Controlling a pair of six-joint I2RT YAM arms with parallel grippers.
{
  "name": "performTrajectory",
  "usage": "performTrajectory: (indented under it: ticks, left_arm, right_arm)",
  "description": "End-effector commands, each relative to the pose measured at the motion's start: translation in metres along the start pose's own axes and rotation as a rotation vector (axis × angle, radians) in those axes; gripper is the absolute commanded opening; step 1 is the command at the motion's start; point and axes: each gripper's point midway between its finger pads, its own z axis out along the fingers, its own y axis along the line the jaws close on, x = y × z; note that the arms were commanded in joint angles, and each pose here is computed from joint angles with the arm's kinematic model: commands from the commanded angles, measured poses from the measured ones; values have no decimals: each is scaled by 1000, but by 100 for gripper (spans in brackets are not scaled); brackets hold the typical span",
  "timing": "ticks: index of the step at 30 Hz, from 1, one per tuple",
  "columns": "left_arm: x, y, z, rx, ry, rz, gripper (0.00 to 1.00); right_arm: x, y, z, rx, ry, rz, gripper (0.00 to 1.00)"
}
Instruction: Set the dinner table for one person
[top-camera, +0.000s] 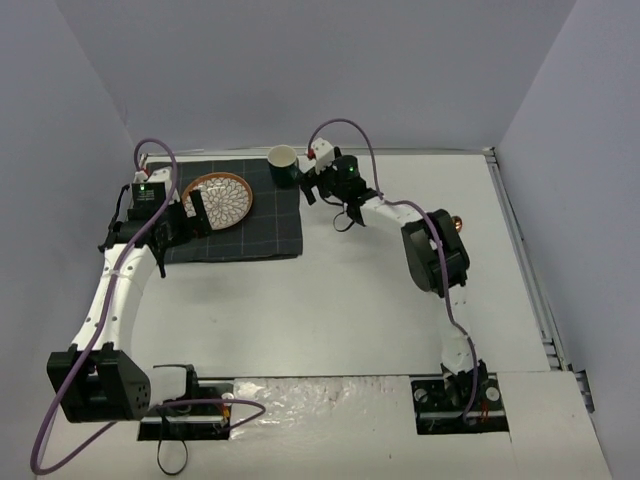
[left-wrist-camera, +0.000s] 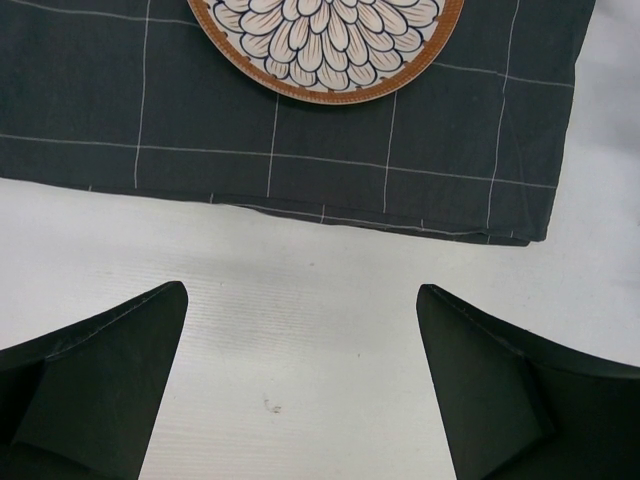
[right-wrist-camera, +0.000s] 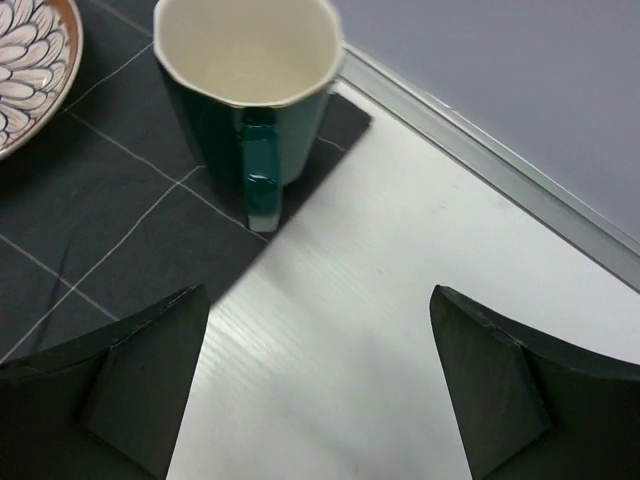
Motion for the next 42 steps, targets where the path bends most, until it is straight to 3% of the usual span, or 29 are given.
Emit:
performTrajectory:
  ticks: [1,6,12,19,22,31,42]
  left_arm:
    - [-16,-7,-11,38,-63,2,97]
    - [-18,-8,-16,44,-81,4,97]
    - [-22,-11,-25,60,-112,5,97]
    - [-22,-15,-29,86,-123,-3,97]
    - [-20,-19,-28,104,-115,-5,97]
    - [-20,-19,-29,101,-124,-4,97]
    - [-20,-20,-29,106,-121,-5,97]
  right_arm:
    - [-127,-59,-97,292,-201,79,90]
    - [-72,-89,-177,513,-44,204,91]
    - [20,-130,-277,738,88,525,88]
    - [104,-148,-345,890,223,685,82]
    - [135,-158,-363,935,267,750,76]
    - [185,-166,-363,939,430,741,48]
    - [212,-159,-357,915,518,740,44]
